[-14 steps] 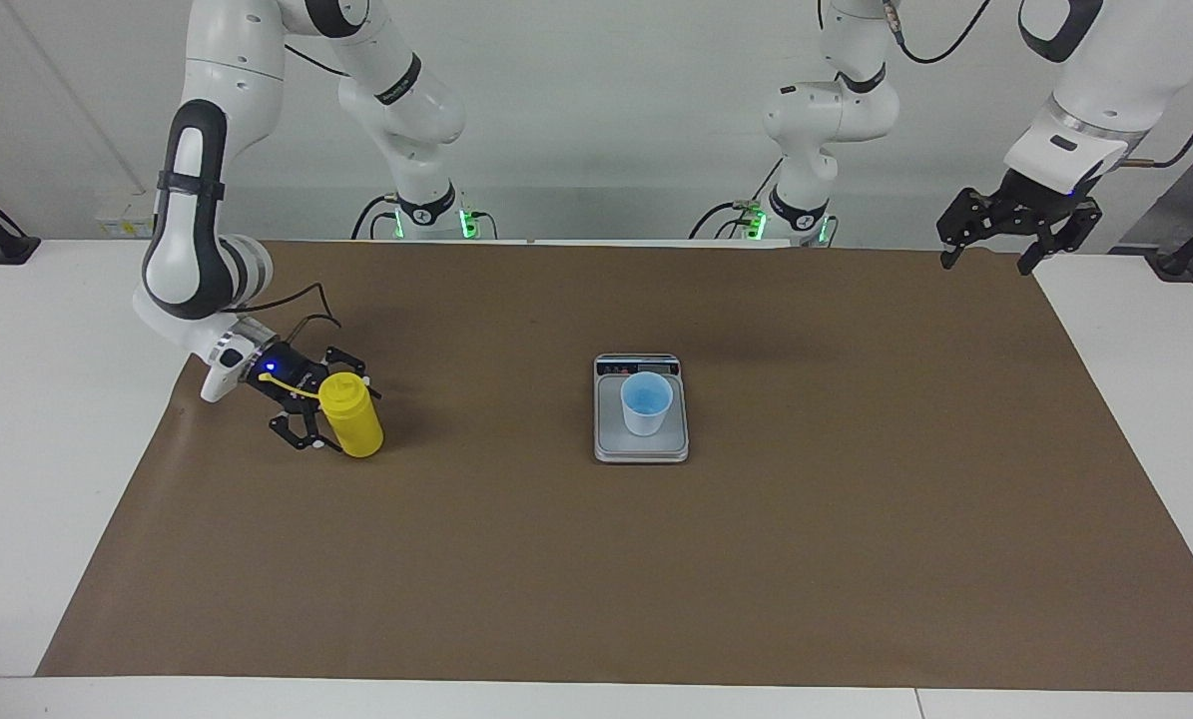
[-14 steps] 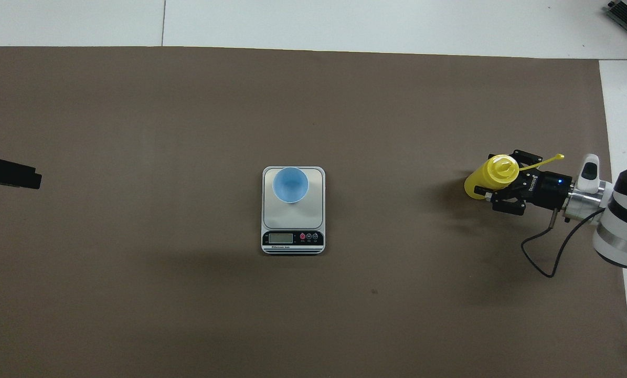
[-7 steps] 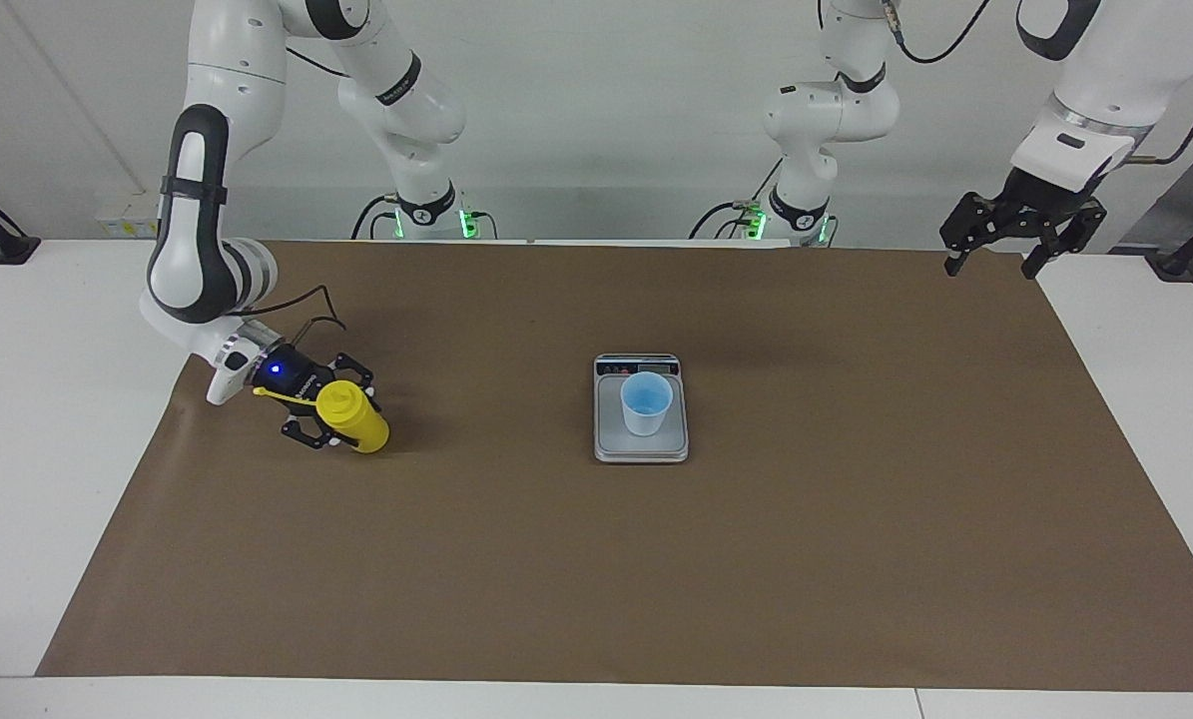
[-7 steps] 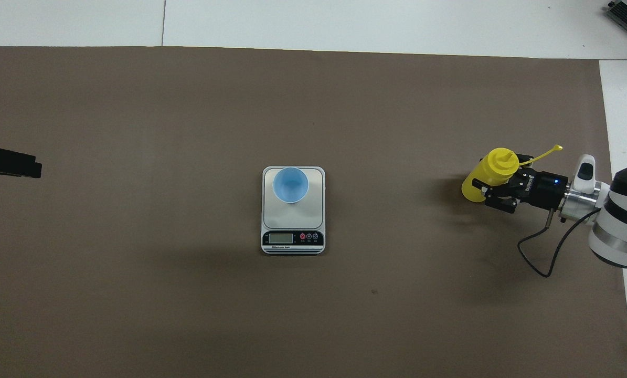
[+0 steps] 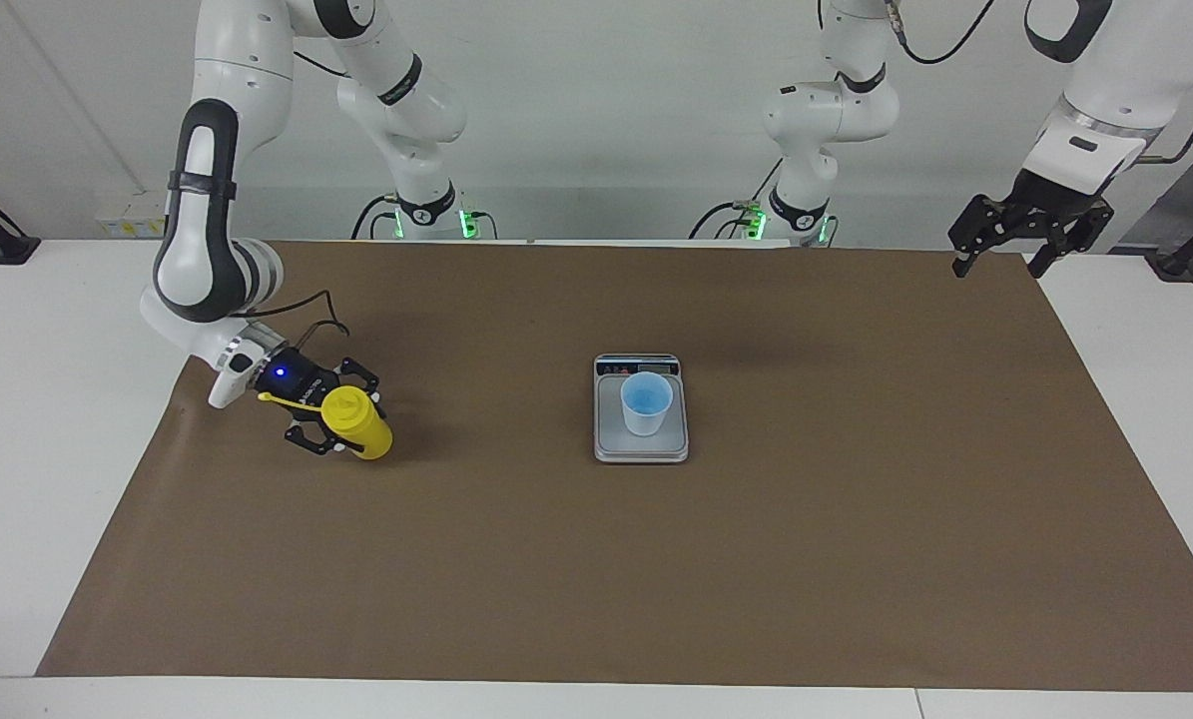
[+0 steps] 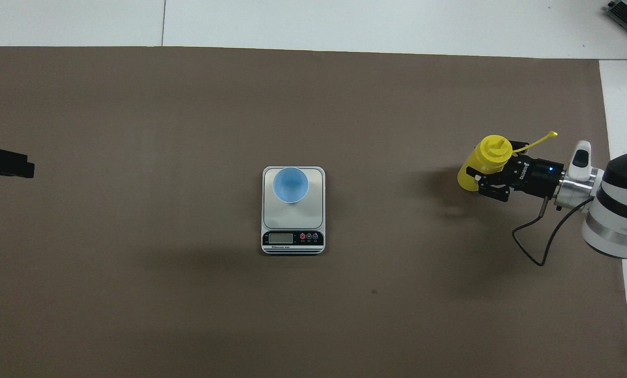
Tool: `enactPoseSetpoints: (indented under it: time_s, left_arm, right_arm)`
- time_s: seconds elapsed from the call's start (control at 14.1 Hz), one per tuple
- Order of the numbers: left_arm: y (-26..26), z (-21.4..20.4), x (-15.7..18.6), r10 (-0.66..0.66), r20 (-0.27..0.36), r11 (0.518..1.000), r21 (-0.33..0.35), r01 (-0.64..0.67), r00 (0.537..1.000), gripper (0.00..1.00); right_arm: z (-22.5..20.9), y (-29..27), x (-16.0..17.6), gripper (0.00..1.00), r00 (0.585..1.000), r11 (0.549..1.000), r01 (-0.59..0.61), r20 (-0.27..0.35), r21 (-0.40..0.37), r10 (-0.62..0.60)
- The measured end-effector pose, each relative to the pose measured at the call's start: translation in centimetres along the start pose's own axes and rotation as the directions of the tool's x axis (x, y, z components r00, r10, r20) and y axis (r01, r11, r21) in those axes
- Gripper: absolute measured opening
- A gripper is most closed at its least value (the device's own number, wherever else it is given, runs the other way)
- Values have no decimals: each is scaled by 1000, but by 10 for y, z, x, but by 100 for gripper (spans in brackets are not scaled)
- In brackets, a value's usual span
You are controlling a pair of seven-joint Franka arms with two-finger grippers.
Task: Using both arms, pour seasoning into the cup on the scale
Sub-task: 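Grasp the yellow squeeze bottle with the right gripper and lift it, then carry the yellow bottle with the right gripper toward the cup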
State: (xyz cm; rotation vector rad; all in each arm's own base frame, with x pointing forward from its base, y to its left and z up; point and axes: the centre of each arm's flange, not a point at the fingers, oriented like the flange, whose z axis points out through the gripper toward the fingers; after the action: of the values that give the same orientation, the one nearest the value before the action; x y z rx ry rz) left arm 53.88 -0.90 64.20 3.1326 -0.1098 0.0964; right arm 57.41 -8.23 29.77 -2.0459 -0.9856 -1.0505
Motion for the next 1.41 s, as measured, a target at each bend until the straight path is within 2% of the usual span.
enactPoseSetpoints:
  time_s: [0.14,0.49,0.92,1.06,1.41]
  left_arm:
    - [0,0,0,1,0,1000,0,-1,1000,100]
    - [0,0,0,0,0,1000,0,0,1000,100]
    - [0,0,0,0,0,1000,0,0,1000,100]
    - [0,0,0,0,0,1000,0,0,1000,100]
    - [0,0,0,0,0,1000,0,0,1000,100]
  right_arm:
    - [9,-9,27,46,1000,1000,16,22,-14,-16]
    - [36,-38,78,46,993,998,59,107,-22,-56]
    - [73,-70,114,46,969,990,138,208,-11,-133]
    - [83,-76,127,46,956,982,187,236,-31,-174]
    - [119,-106,157,46,942,960,250,263,-126,-211]
